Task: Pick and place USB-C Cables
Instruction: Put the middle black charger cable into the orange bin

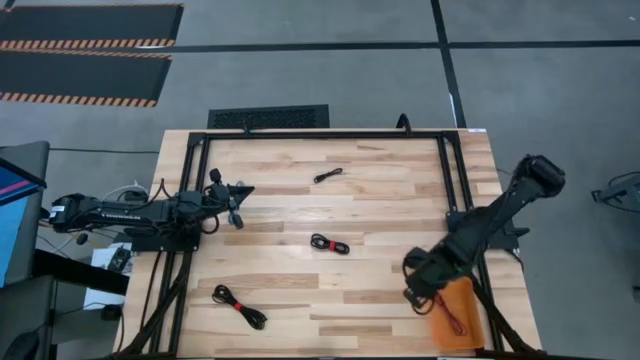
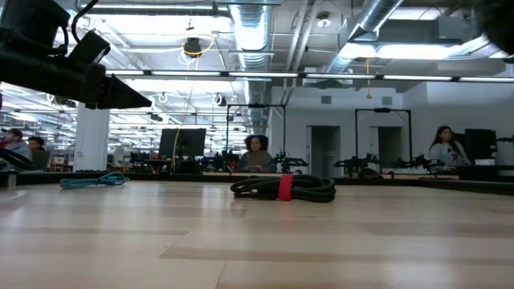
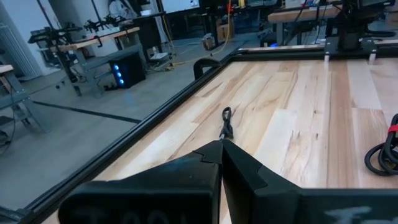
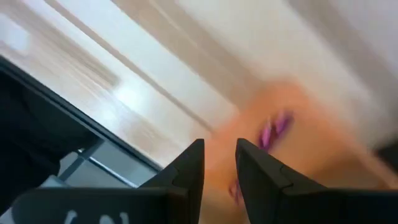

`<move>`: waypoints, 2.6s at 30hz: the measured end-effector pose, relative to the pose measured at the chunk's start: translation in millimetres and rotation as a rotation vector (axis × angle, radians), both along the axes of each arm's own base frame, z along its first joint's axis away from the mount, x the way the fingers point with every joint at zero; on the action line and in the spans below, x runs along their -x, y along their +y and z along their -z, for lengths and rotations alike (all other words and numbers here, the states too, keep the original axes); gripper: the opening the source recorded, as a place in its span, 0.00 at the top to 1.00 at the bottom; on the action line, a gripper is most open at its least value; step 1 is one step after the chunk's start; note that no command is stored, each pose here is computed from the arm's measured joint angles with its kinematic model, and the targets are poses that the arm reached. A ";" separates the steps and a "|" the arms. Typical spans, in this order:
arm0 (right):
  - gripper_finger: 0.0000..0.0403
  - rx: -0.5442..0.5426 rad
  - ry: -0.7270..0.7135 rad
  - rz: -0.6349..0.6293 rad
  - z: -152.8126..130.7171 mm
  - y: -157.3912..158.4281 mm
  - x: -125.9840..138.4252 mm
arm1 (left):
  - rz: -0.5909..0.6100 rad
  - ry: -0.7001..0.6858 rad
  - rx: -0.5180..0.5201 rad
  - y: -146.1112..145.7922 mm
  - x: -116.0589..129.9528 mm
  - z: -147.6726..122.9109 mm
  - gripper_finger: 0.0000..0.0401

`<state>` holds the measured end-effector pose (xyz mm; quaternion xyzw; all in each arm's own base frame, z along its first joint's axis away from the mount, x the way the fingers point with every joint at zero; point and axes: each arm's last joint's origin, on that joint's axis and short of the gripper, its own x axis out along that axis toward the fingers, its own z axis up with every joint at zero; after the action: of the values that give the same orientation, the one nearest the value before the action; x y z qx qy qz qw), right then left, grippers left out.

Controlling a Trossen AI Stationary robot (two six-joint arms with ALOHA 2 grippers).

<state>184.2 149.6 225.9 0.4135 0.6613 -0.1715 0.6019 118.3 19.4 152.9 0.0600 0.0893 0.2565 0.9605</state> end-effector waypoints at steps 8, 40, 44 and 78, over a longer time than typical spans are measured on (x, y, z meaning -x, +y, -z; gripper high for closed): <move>0.71 0.097 -0.302 -0.078 -2.7 -40.5 -43.9 | -0.001 0.000 0.001 0.0 0.0 0.1 1.00; 0.59 0.827 -0.831 -0.246 58.4 -210.8 -170.7 | 0.019 0.009 0.041 -0.6 -1.2 2.8 1.00; 0.51 0.853 -0.806 -0.230 70.4 -225.5 -175.7 | 0.017 0.010 0.039 -0.6 -1.2 2.9 1.00; 0.61 0.573 -0.696 -0.376 97.2 -106.7 -189.0 | 0.059 0.001 0.083 -1.9 -1.6 4.0 1.00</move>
<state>373.2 42.9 128.7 0.1377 0.4101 -0.0864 0.8975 120.0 17.5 148.9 0.0227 0.0988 0.2243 0.9692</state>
